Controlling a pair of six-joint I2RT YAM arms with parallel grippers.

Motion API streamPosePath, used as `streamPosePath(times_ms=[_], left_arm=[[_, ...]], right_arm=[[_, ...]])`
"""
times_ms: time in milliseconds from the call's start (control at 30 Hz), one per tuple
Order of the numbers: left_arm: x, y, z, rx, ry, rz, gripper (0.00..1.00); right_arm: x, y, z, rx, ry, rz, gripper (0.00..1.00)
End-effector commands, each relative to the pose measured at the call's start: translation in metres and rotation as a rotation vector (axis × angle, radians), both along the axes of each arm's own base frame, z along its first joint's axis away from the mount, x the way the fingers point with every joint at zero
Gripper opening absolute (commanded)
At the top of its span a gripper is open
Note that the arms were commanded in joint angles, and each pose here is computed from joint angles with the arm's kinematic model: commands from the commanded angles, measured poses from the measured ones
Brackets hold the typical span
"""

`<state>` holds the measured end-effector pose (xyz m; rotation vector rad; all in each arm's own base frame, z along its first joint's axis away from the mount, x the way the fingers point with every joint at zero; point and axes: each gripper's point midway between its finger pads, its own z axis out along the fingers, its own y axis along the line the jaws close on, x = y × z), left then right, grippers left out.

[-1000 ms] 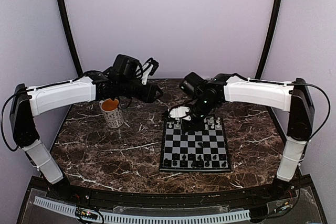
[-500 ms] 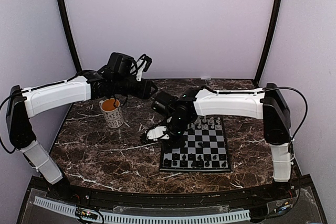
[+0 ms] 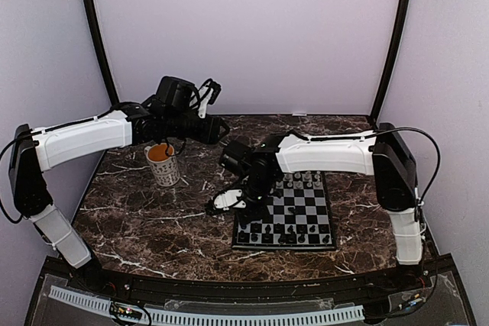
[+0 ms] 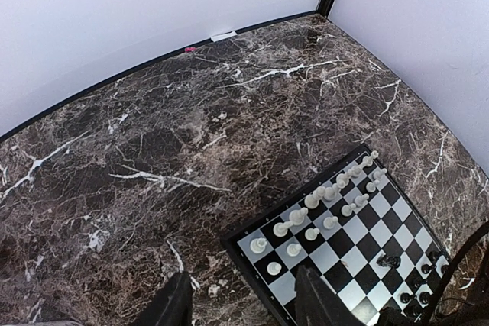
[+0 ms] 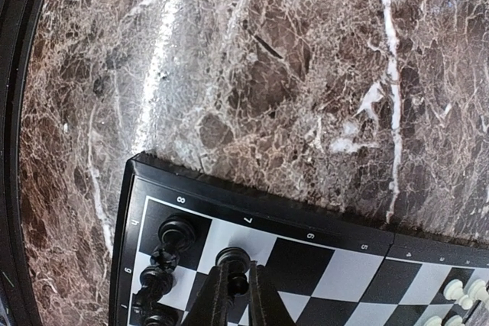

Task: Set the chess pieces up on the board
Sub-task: Place the pawn at h7.

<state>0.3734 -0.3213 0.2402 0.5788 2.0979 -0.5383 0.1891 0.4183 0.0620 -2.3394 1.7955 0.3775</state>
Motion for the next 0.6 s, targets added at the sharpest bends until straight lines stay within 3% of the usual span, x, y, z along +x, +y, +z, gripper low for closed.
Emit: streamPosePath(times_ms=[0,567], left_arm=[[-0.003,0.005,0.016,-0.023,-0.027,0.007,0.48],[-0.003,0.003,0.014,-0.02,-0.022,0.0,0.48]], right_arm=[[-0.005,0.0,-0.006,-0.019,0.017,-0.002,0.13],[0.0,-0.001,0.011,-0.005,-0.017,-0.014,0.17]])
